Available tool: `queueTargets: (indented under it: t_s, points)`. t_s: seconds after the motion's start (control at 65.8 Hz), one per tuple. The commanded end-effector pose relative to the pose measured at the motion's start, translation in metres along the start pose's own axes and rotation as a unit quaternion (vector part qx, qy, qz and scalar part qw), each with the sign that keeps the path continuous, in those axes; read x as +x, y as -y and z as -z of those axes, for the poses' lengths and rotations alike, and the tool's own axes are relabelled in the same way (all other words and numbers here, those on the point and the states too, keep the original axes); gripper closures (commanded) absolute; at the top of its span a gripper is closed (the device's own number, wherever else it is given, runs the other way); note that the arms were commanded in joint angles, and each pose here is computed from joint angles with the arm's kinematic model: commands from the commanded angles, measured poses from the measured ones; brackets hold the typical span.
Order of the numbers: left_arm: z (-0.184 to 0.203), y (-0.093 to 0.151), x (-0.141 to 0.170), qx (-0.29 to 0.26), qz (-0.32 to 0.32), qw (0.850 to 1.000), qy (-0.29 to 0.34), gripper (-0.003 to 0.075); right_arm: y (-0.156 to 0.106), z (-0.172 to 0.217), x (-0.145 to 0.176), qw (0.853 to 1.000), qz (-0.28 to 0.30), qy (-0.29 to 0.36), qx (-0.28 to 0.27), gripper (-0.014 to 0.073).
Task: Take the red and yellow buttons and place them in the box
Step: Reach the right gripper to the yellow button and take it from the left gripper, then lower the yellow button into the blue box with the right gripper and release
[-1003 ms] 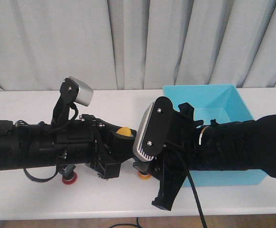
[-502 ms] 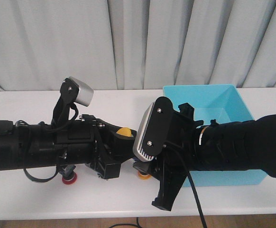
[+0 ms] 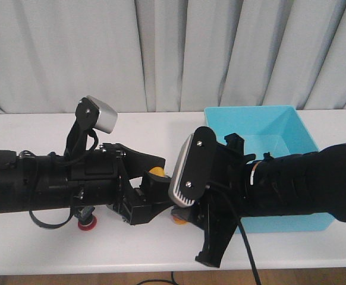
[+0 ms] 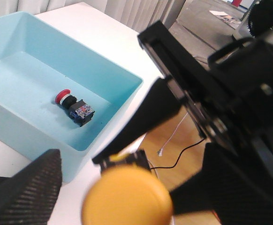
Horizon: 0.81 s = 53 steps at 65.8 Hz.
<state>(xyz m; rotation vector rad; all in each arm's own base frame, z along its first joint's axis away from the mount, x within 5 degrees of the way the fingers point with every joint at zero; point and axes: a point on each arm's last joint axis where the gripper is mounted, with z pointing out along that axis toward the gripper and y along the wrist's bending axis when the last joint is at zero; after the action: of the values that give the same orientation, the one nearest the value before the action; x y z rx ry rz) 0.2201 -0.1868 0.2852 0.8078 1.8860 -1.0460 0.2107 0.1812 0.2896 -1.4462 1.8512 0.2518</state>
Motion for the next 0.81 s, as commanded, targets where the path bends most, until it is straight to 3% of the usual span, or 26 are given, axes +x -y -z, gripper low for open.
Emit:
queueTargets:
  t_s: [0.0, 0.182, 0.213, 0.274, 0.35, 0.456, 0.517, 0.79]
  points:
    - [0.006, 0.011, -0.014, 0.024, -0.011, 0.999, 0.025, 0.0134, 0.020, 0.014, -0.003, 0.998, -0.025, 0.019, 0.057, 0.0358]
    - [0.006, 0.010, -0.011, 0.022, -0.032, 0.999, 0.008, 0.0134, 0.052, 0.025, 0.030, 0.989, -0.104, -0.041, 0.098, 0.0356]
    - [0.006, 0.010, -0.010, 0.021, -0.041, 0.999, 0.001, 0.0134, 0.070, 0.035, 0.049, 0.973, -0.183, -0.061, 0.126, 0.0355]
    - [0.006, 0.010, -0.009, 0.021, -0.048, 0.999, -0.004, 0.0134, 0.083, 0.042, 0.062, 0.953, -0.255, -0.081, 0.139, 0.0355]
    - [0.006, 0.010, -0.007, 0.020, -0.056, 0.998, -0.011, 0.0134, 0.104, 0.051, 0.078, 0.918, -0.348, -0.123, 0.142, 0.0352]
    - [0.006, 0.010, -0.007, 0.020, -0.060, 0.998, -0.014, 0.0134, 0.125, 0.048, 0.096, 0.872, -0.423, -0.212, 0.126, 0.0352]
    - [0.006, 0.010, -0.007, 0.020, -0.060, 0.998, -0.014, 0.0134, 0.138, 0.037, 0.103, 0.854, -0.437, -0.255, 0.123, 0.0350]
    - [0.006, 0.010, -0.007, 0.020, -0.060, 0.998, -0.014, 0.0134, 0.196, -0.028, 0.109, 0.841, -0.474, -0.237, 0.110, 0.0351]
